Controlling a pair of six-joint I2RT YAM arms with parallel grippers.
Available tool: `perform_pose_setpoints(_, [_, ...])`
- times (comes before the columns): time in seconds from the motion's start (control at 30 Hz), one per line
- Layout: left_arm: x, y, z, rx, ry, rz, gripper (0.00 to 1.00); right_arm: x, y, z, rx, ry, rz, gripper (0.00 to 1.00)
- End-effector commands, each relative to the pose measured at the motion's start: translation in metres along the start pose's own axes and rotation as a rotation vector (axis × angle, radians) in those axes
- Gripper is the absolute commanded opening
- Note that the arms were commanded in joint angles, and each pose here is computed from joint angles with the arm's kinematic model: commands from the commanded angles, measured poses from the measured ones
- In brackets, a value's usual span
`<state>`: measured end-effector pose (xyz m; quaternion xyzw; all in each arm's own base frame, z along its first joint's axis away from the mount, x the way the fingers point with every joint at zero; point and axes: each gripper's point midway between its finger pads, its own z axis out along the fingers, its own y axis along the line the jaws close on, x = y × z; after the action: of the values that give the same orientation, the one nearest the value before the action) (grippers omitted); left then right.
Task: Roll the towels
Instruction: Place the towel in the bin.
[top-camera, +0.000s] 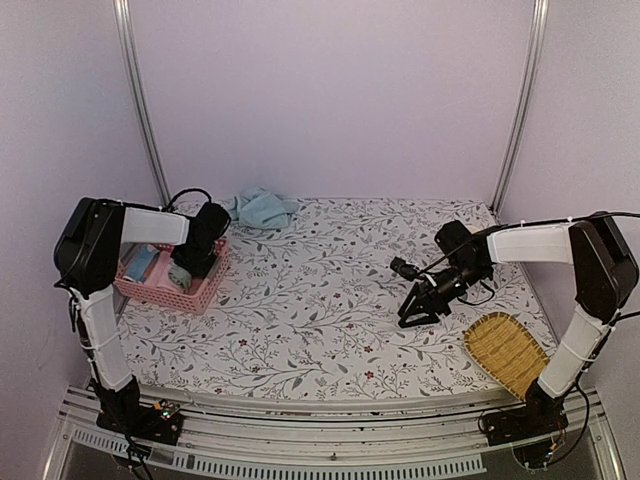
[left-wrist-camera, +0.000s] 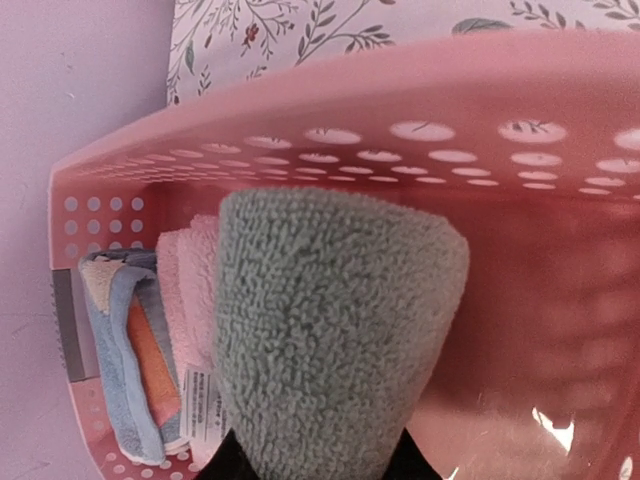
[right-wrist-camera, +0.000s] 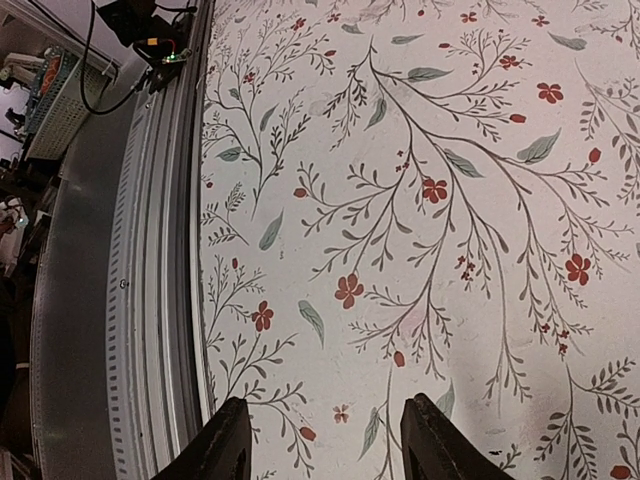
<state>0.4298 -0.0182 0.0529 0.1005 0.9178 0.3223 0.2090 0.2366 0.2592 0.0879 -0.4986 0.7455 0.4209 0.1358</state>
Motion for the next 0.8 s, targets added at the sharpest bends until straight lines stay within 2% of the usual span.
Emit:
perform_pose_setpoints(0.0, [0.008,-0.019,0.022,0.071,0.044,-0.039,0.17,-0.004,0.001,-0.001,-0.022,-0.009,-0.013,0.53])
perform_pose_setpoints(0.13, [0.013,-0.020,0.027,0.074,0.066,-0.047,0.34,-0.002,0.002,0.000,-0.027,-0.003,-0.006,0.53])
perform_pose_setpoints(0.27, [0.010,-0.018,0.021,0.099,0.056,-0.076,0.46,-0.001,0.001,0.001,-0.031,0.000,-0.003,0.54])
perform_pose_setpoints(0.43, [0.002,-0.014,0.008,0.221,0.029,-0.147,0.56,0.000,0.001,0.001,-0.034,0.002,0.001,0.53])
perform_pose_setpoints(0.77, [-0.014,-0.001,-0.020,0.303,-0.040,-0.181,0.71,0.000,0.002,0.002,-0.049,0.002,0.008,0.53])
